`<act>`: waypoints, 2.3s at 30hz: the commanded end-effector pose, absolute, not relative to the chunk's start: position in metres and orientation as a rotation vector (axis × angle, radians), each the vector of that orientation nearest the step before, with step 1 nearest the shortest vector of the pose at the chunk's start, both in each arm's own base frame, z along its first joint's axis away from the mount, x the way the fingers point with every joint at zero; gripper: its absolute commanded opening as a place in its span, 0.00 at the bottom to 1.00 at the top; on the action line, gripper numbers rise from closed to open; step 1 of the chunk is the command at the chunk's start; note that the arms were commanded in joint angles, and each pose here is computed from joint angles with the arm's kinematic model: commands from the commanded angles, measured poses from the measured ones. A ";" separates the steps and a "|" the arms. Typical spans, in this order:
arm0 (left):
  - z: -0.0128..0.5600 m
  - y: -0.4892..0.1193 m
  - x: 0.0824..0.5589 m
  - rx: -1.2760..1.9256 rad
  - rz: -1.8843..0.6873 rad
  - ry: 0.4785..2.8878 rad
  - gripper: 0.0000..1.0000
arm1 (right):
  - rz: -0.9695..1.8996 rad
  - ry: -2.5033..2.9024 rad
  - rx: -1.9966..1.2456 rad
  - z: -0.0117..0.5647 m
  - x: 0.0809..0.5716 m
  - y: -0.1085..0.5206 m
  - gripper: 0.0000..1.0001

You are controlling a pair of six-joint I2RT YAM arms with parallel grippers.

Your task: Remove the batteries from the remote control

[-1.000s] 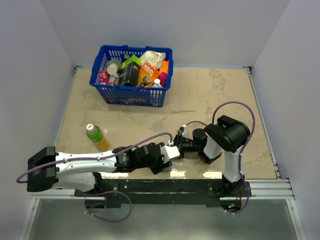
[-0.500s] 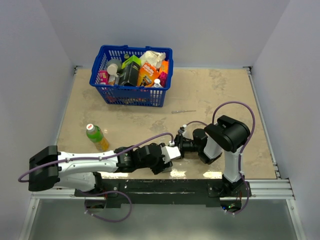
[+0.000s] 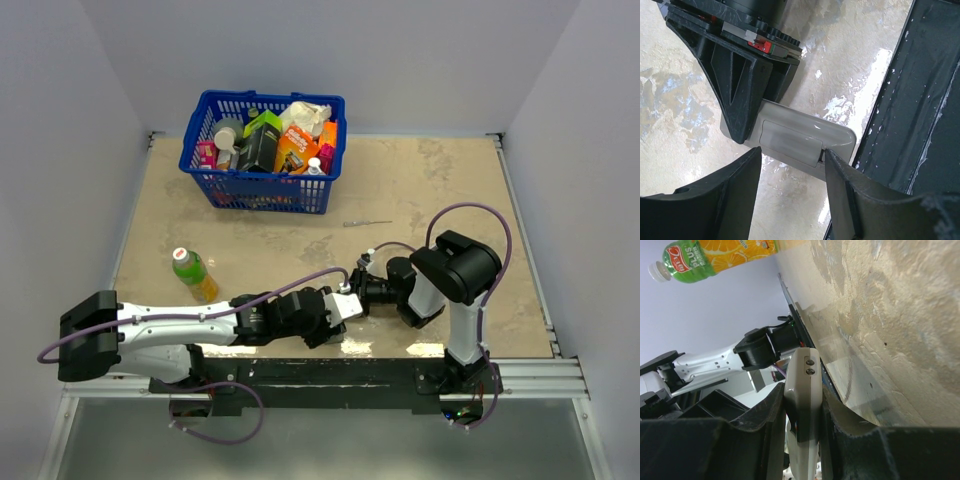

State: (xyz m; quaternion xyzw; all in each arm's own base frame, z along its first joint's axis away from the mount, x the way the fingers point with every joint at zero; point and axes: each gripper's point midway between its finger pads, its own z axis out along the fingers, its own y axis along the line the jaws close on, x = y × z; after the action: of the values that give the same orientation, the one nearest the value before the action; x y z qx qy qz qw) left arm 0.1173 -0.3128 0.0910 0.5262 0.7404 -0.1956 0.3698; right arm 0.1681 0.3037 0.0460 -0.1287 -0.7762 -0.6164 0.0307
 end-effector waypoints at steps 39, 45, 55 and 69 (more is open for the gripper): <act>0.119 -0.298 0.164 1.156 -0.249 1.883 0.58 | -2.352 -2.266 0.027 0.105 0.161 0.306 0.00; 0.108 -0.287 0.172 1.071 -0.214 1.936 0.58 | -2.372 -2.253 -0.087 0.111 0.175 0.309 0.00; 0.092 -0.270 0.200 0.942 -0.127 2.034 0.58 | -2.529 -2.201 -0.313 0.140 0.236 0.303 0.00; 0.109 -0.257 0.234 0.800 -0.075 2.022 0.59 | -2.390 -2.304 -0.399 0.096 0.228 0.292 0.00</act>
State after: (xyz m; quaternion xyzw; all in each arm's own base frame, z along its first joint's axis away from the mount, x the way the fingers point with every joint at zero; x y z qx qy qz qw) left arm 0.2089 -0.2693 0.0950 0.3587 0.8245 -0.0754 0.4311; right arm 0.2481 0.2908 0.0441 -0.2226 -0.7468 -0.6241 -0.0581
